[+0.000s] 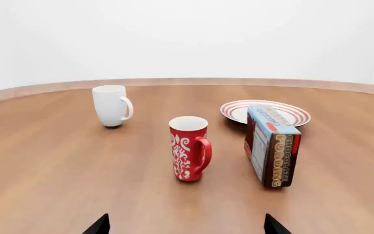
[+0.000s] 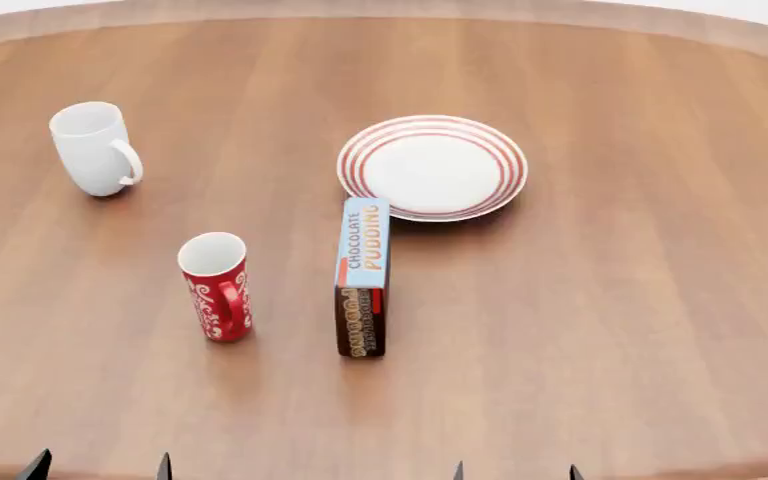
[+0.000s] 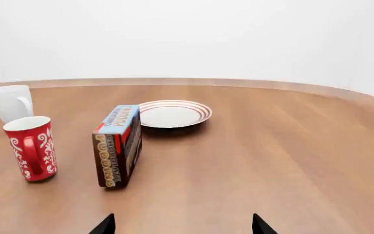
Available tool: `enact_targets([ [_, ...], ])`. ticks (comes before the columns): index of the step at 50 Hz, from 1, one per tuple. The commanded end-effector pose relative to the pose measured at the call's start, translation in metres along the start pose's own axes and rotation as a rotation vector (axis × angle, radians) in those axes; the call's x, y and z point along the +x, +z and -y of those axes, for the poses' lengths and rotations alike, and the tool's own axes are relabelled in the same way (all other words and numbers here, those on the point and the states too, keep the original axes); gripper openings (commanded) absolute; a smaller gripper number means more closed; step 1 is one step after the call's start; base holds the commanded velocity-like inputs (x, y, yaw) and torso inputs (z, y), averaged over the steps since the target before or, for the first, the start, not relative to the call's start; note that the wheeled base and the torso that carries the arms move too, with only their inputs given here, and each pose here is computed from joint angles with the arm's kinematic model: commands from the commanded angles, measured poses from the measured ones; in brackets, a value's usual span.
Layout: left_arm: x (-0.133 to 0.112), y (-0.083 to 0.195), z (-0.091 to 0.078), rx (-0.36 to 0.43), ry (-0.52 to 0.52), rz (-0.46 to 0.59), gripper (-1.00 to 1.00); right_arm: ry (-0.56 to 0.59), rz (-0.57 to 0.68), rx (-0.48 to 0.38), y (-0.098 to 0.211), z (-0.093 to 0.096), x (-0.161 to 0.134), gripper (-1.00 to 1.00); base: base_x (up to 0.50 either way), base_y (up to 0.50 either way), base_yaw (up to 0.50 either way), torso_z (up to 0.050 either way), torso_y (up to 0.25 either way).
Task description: Pick up the red mug and put it on the plate
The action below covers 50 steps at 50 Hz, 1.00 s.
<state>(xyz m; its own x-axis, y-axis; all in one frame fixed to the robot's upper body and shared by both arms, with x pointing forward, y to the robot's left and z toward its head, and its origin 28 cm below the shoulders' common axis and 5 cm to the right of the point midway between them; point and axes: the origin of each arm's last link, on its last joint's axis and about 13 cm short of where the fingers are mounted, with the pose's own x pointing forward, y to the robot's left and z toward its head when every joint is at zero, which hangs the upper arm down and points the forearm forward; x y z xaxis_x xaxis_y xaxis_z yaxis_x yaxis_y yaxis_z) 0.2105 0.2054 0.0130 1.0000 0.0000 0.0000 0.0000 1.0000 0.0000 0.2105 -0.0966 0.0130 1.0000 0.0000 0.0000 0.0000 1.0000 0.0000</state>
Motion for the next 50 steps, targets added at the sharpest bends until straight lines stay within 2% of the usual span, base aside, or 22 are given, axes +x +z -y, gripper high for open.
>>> enact_targets([
  [1, 0.0000, 0.0000, 0.0000, 0.001, -0.001, 0.001, 1.00, -0.006, -0.008, 0.001, -0.0004, -0.0003, 0.0004, 1.00, 0.00, 0.00, 0.00, 0.000, 0.000],
  [18, 0.0002, -0.0001, 0.0002, -0.021, 0.001, 0.014, 1.00, 0.005, -0.009, 0.011, -0.0008, 0.0002, 0.0010, 1.00, 0.00, 0.00, 0.00, 0.000, 0.000],
  [50, 0.0057, -0.0008, -0.0004, 0.023, -0.059, 0.297, 1.00, 0.012, -0.012, 0.012, -0.0007, -0.0004, -0.0001, 1.00, 0.00, 0.00, 0.00, 0.000, 0.000],
])
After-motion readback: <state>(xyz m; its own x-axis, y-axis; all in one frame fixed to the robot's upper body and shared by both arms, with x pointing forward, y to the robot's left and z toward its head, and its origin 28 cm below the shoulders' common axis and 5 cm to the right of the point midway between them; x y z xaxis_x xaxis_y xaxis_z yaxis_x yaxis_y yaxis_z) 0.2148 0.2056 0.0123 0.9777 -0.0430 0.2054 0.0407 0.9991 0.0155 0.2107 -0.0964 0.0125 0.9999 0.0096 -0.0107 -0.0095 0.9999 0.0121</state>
